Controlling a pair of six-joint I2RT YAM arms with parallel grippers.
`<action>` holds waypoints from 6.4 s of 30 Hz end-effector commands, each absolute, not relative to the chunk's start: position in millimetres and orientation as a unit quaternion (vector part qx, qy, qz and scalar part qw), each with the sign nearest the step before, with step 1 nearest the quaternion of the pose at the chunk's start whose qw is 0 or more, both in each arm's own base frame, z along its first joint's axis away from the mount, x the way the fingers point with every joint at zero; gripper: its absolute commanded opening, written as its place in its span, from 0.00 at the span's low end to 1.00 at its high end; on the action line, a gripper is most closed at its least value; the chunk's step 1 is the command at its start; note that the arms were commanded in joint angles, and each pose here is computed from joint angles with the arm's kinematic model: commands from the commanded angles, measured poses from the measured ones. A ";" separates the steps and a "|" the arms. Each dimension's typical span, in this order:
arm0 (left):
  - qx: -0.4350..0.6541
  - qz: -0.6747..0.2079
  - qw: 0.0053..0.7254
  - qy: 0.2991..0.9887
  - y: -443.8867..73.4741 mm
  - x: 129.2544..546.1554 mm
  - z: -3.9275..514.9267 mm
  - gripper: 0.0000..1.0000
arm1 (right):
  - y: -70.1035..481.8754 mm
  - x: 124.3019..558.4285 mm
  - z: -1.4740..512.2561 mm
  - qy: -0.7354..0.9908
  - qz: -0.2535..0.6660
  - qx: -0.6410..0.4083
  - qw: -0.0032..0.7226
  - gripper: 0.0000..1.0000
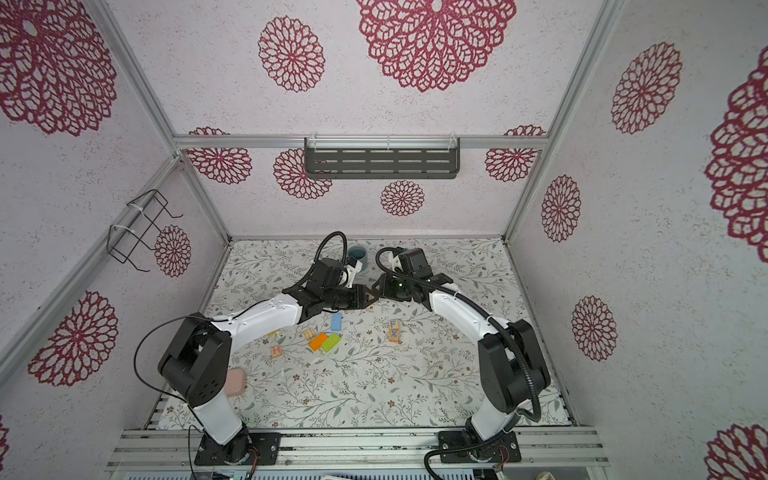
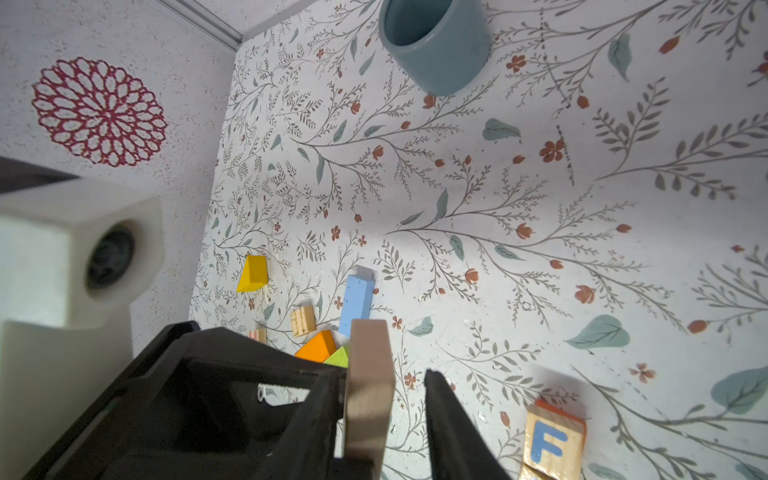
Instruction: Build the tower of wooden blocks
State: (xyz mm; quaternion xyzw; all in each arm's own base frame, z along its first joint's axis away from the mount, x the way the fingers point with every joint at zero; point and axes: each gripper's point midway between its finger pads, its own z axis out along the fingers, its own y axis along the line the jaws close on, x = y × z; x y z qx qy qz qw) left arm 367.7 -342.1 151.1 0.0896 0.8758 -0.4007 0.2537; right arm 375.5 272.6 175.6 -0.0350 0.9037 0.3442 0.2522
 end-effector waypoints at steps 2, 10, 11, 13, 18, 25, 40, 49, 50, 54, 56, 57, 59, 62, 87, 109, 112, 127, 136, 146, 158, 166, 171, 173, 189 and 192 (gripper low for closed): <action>0.102 -0.424 0.276 0.856 -356.1 373.4 167.2 0.33 | 282.8 378.8 188.6 0.896 0.358 -0.039 0.260 0.32; 0.096 -0.430 0.280 0.853 -357.7 376.4 169.2 0.39 | 283.4 378.2 187.0 0.897 0.358 -0.038 0.256 0.22; 0.096 -0.431 0.281 0.852 -358.0 376.7 169.8 0.43 | 282.9 378.2 186.6 0.898 0.356 -0.039 0.256 0.21; 0.097 -0.432 0.282 0.851 -358.1 376.8 171.7 0.52 | 282.0 377.8 188.0 0.900 0.350 -0.041 0.256 0.19; 0.096 -0.427 0.290 0.851 -354.0 375.2 178.7 0.88 | 274.1 379.6 193.5 0.907 0.329 -0.056 0.257 0.16; 0.081 -0.394 0.328 0.855 -320.2 361.7 188.8 0.97 | 243.7 376.0 200.8 0.928 0.262 -0.121 0.235 0.14; 0.022 -0.358 0.356 0.863 -251.7 326.9 160.8 0.97 | 190.9 354.1 165.0 0.980 0.064 -0.137 0.129 0.11; 0.017 -0.370 0.342 0.863 -250.4 316.6 146.4 0.97 | 158.3 347.4 100.6 0.990 -0.021 -0.109 0.084 0.11; 0.016 -0.369 0.341 0.864 -249.9 315.7 144.7 0.97 | 156.8 347.9 96.0 0.991 -0.024 -0.107 0.081 0.11; 0.014 -0.368 0.338 0.866 -249.3 314.1 140.6 0.97 | 150.9 352.0 81.4 0.992 -0.034 -0.098 0.077 0.15; 0.012 -0.366 0.337 0.867 -248.6 314.2 138.3 0.97 | 149.0 353.9 74.9 0.992 -0.035 -0.093 0.074 0.17; 0.011 -0.365 0.336 0.868 -248.4 314.0 137.2 0.97 | 147.7 355.8 72.4 0.993 -0.035 -0.089 0.075 0.17; 0.010 -0.362 0.337 0.869 -248.1 314.4 136.5 0.97 | 145.5 357.5 68.0 0.993 -0.034 -0.084 0.073 0.18; 0.013 -0.354 0.338 0.872 -248.5 315.2 136.2 0.97 | 143.1 359.1 63.6 0.994 -0.029 -0.078 0.072 0.20; 0.081 -0.179 0.282 0.939 -295.7 335.5 137.1 0.72 | 69.1 372.7 123.1 0.951 0.120 0.130 0.255 0.46; 0.084 -0.113 0.248 0.958 -468.7 361.2 73.2 0.43 | 0.2 345.2 128.1 0.856 0.197 0.280 0.386 0.48; 0.084 -0.117 0.250 0.958 -479.2 359.9 67.3 0.42 | 0.8 343.0 129.0 0.856 0.197 0.277 0.389 0.48; 0.071 -0.134 0.225 0.962 -495.3 351.3 40.9 0.41 | 2.2 337.8 126.1 0.857 0.199 0.270 0.391 0.48; 0.074 -0.133 0.217 0.964 -501.4 346.5 29.8 0.41 | 2.8 337.2 124.4 0.858 0.200 0.270 0.389 0.48; 0.078 -0.132 0.217 0.964 -501.9 346.1 28.5 0.31 | 3.4 337.2 124.4 0.858 0.201 0.268 0.389 0.48; 0.140 -0.133 0.251 0.949 -499.5 348.9 69.4 0.21 | 6.6 339.2 126.3 0.854 0.233 0.270 0.380 0.47; 0.233 -0.099 0.294 0.922 -467.4 357.1 115.3 0.19 | 0.5 340.8 130.9 0.842 0.263 0.280 0.379 0.46; 0.343 -0.115 0.316 0.877 -457.1 341.8 147.6 0.20 | -2.1 339.7 140.1 0.837 0.266 0.275 0.390 0.45; 0.393 -0.107 0.320 0.856 -449.5 332.5 153.0 0.17 | -1.4 339.6 142.3 0.837 0.271 0.273 0.391 0.45; 0.560 -0.181 0.265 0.764 -404.9 303.0 154.7 0.17 | 5.8 339.3 133.1 0.831 0.298 0.276 0.379 0.42; 0.601 -0.181 0.253 0.736 -404.4 300.3 149.3 0.16 | 7.5 340.7 129.8 0.831 0.305 0.277 0.374 0.42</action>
